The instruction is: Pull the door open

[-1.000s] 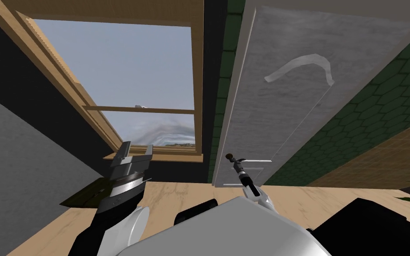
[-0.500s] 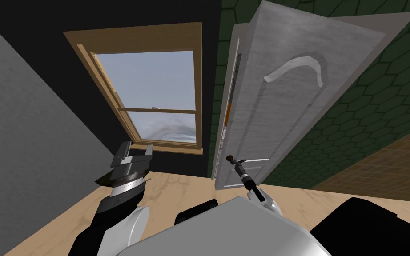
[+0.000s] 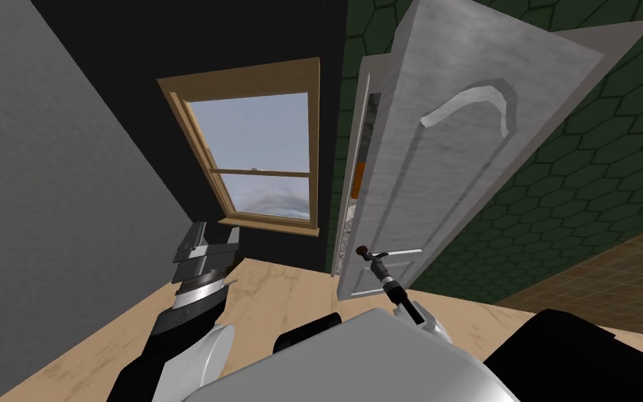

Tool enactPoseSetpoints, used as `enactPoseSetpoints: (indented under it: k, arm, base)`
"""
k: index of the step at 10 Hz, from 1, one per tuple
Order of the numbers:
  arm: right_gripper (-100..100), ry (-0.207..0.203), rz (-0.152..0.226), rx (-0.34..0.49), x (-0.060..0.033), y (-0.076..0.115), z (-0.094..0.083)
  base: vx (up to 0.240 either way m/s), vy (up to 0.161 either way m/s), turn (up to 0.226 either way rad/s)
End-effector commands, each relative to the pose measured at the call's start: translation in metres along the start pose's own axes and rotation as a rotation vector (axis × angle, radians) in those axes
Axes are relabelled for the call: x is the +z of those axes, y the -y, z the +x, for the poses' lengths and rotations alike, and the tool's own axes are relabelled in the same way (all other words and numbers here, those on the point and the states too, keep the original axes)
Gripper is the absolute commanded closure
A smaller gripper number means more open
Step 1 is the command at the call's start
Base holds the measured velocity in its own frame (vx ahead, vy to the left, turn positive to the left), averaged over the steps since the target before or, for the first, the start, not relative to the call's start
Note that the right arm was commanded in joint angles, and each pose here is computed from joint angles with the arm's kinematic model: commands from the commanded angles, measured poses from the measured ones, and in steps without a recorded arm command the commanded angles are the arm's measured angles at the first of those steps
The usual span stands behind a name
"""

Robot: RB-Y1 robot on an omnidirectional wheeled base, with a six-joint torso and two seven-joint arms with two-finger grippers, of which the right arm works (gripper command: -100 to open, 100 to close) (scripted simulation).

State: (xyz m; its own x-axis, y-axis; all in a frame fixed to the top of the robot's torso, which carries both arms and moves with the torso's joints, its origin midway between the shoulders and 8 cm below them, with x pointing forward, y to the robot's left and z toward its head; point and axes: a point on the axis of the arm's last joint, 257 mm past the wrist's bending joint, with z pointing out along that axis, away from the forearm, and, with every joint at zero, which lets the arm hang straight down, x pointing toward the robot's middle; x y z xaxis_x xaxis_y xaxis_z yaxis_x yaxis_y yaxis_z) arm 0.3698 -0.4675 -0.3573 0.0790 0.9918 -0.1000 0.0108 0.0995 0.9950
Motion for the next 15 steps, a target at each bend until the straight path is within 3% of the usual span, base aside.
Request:
enactPoseSetpoints:
  k: [1,5,6,7,15]
  arm:
    - [100,-0.021,-0.002,-0.001,-0.0110,0.001,0.000]
    - [100,-0.059,-0.009,-0.002,-0.0307,-0.002,-0.004]
    - [100,-0.052,-0.005,0.000,-0.0271,0.000,-0.002]
    - [100,-0.066,-0.005,0.001,-0.0374,0.001,-0.003]
    - [100,-0.119,-0.015,-0.002,-0.0745,-0.001,-0.011]
  base:
    - [-0.229,-0.099,0.173]
    - [-0.220,-0.057,0.146]
    - [-0.109,-0.022,0.025]
    - [-0.134,-0.066,0.194]
    - [-0.216,-0.068,0.159]
